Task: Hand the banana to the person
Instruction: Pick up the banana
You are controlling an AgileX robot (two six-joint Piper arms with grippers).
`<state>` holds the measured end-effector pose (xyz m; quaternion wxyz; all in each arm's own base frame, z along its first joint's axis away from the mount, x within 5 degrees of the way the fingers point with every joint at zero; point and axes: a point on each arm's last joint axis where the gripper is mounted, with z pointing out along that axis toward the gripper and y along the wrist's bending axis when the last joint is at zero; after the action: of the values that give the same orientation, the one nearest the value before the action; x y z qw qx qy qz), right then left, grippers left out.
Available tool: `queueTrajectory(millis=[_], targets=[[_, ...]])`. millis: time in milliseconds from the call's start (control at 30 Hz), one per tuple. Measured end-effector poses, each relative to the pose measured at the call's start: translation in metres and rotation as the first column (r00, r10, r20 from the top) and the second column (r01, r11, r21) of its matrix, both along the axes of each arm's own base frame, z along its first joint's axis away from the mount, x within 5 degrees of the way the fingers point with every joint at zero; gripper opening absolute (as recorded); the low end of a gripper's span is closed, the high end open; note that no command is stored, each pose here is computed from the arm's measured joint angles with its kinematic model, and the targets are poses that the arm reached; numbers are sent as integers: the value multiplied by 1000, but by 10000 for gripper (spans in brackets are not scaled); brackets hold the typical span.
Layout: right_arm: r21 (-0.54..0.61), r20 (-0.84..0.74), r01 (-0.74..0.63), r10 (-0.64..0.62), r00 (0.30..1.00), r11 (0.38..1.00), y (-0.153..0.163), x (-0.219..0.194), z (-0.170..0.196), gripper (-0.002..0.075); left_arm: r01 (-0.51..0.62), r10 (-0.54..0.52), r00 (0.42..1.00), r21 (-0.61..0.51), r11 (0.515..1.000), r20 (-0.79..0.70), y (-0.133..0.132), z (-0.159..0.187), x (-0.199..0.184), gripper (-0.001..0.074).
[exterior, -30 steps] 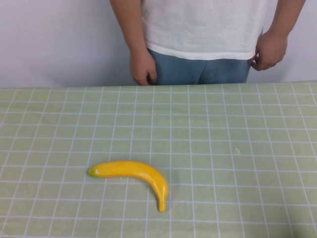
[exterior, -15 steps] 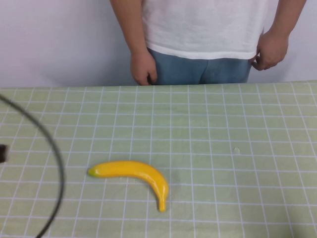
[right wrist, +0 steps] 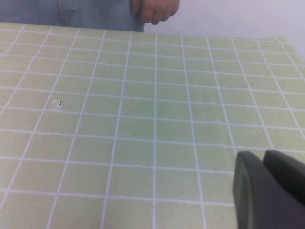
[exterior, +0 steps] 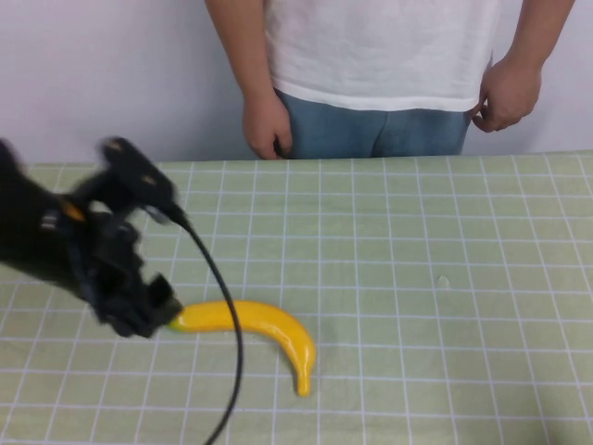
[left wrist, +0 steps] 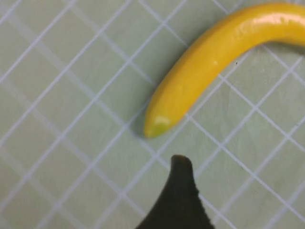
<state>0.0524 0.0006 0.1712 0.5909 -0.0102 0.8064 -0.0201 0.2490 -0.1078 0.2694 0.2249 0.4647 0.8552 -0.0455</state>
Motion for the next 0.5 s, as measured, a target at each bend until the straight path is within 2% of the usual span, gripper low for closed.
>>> queueTrajectory(millis=[67, 167, 500], targets=[[0, 0, 0, 0, 1000, 1000, 0, 0, 0, -7, 67, -66, 998, 30, 997, -9, -10, -16, 9, 525], [0, 0, 0, 0, 1000, 1000, 0, 0, 0, -7, 113, -111, 993, 55, 992, -30, -23, -42, 22, 533], [0, 0, 0, 0, 1000, 1000, 0, 0, 0, -7, 129, -124, 990, 98, 987, -61, -38, -111, 51, 537]])
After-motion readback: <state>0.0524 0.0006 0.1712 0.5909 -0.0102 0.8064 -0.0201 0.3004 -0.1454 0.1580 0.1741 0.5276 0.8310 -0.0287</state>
